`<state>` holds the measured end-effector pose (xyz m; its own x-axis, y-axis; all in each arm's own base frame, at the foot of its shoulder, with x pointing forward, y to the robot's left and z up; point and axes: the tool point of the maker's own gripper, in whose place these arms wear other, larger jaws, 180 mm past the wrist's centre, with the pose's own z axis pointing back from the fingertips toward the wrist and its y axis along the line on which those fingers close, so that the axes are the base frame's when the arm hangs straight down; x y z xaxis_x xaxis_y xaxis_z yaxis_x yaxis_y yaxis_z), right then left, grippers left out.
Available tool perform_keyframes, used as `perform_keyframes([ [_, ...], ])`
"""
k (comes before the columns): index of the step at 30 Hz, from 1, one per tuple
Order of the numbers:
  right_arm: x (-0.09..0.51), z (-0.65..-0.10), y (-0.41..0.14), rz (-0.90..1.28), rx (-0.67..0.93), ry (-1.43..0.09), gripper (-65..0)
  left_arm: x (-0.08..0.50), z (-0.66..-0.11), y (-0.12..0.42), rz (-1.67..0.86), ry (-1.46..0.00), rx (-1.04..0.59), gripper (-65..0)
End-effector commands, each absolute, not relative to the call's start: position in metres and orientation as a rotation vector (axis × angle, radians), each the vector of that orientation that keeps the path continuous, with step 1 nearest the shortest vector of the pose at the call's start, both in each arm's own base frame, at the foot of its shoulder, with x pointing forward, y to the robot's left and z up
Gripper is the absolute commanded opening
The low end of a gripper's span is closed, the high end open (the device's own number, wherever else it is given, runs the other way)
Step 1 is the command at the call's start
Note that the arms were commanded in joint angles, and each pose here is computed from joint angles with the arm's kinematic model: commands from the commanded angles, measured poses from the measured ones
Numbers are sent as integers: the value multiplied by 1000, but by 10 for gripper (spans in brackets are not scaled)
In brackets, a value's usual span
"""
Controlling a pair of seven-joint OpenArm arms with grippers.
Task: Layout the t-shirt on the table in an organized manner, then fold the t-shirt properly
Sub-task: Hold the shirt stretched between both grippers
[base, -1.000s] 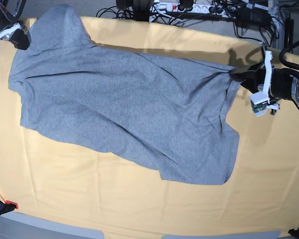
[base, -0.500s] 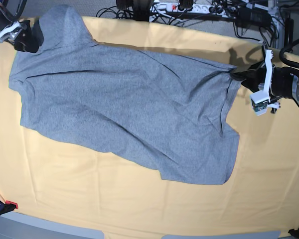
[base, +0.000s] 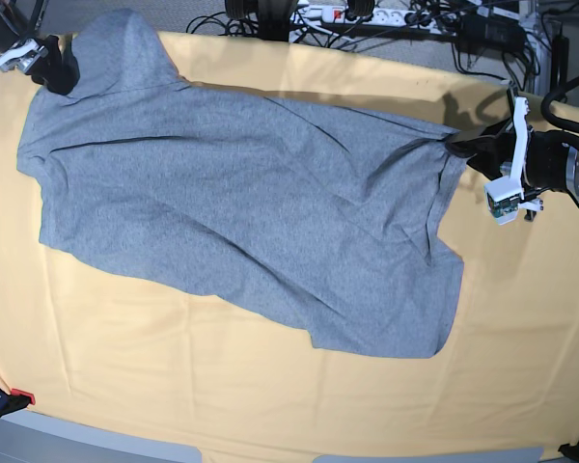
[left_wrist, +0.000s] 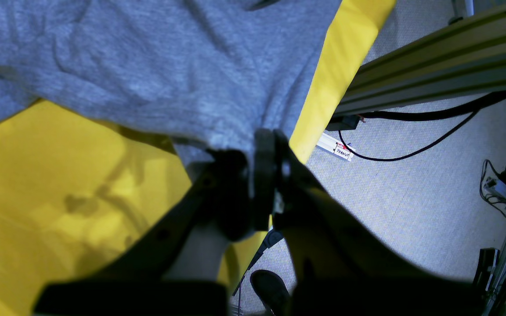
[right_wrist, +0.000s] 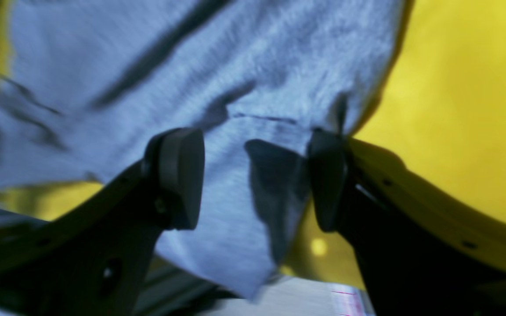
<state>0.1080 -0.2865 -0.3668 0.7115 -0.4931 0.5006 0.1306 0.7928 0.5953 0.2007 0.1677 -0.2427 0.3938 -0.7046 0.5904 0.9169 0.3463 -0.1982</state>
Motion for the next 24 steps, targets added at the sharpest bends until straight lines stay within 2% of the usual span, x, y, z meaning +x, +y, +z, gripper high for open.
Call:
perform_keyframes([
  [1, 114, -353, -290, -353, 579, -757, -258, 204, -232, 169, -1115, -470, -542, -650],
  [5, 115, -351, -289, -353, 586, -765, -267, 204, -232, 169, -1115, -470, -542, -650],
  [6, 116, -351, -289, -352, 586, -768, -295, 204, -232, 169, -1115, -470, -542, -650],
  [8, 117, -351, -289, -352, 586, -769, -406, 204, -232, 169, -1115, -470, -542, -650],
  [11, 117, -351, -290, -350, 584, -768, -618, 204, -232, 169, -1115, -470, -542, -650],
  [12, 117, -350, -291, -349, 583, -768, -650, 204, -232, 169, -1115, -470, -542, -650],
  [24, 133, -317, -288, -199, 505, -821, -650, 205, -232, 169, -1116, -471, -542, -650],
])
